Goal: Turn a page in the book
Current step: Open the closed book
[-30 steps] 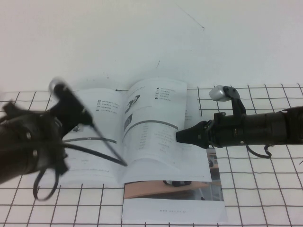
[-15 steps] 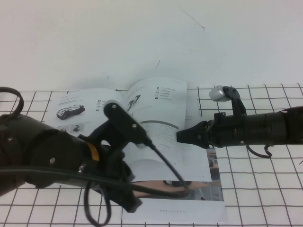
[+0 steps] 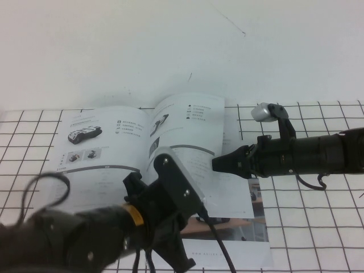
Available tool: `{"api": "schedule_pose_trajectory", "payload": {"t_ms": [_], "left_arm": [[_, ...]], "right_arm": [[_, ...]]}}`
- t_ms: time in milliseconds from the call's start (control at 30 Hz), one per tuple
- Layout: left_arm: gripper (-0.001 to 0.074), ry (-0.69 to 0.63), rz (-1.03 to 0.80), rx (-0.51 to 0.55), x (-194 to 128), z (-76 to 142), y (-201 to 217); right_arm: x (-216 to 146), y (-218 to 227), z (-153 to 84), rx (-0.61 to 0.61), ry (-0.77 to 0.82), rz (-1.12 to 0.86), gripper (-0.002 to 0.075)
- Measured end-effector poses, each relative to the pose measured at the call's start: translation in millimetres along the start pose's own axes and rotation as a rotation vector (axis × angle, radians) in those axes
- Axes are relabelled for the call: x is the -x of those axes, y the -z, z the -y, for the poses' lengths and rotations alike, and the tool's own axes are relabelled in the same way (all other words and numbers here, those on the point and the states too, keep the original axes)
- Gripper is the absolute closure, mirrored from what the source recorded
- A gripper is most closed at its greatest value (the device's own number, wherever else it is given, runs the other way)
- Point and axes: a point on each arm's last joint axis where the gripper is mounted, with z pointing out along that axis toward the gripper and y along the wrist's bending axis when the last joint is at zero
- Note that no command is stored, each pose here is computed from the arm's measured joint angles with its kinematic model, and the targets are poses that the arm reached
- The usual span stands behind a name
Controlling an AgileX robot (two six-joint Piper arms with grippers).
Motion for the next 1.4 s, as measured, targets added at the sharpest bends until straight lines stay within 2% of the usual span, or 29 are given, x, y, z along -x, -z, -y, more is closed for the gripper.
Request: {"api": "schedule_pose_trajectory", "payload": {"t_ms": [100, 267, 533, 900, 1200, 1400], "left_arm": [[0.0737, 0.011, 0.052, 0.043, -6.0, 6.1, -4.5], [0.0737, 0.006, 0.052, 0.121, -16.3, 3.6, -24.4], [0.0737, -0.03, -0.023, 0.211, -37.9, 0.6, -55.3], [0.0737, -0.051, 0.045, 0.38, -41.2, -11.1, -66.8], [0.0737, 0.074, 0.084, 0.427, -44.8, -14.0, -71.6], [0.0737, 0.114, 0.128, 0.462, -41.9, -17.1, -69.9]], "right_arm": [[0.0, 0.0, 0.0, 0.0, 0.0, 0.0, 0.0467], [0.0, 0.0, 0.0, 0.0, 0.0, 0.0, 0.0467], [0.0, 0.0, 0.0, 0.0, 0.0, 0.0, 0.0467], [0.2, 0.0, -2.6, 0.028, 0.0, 0.002, 0.0467], [0.1, 0.0, -1.5, 0.017, 0.0, 0.001, 0.0467], [5.1, 20.9, 15.0, -0.03, -0.022, 0.012, 0.0467]]}}
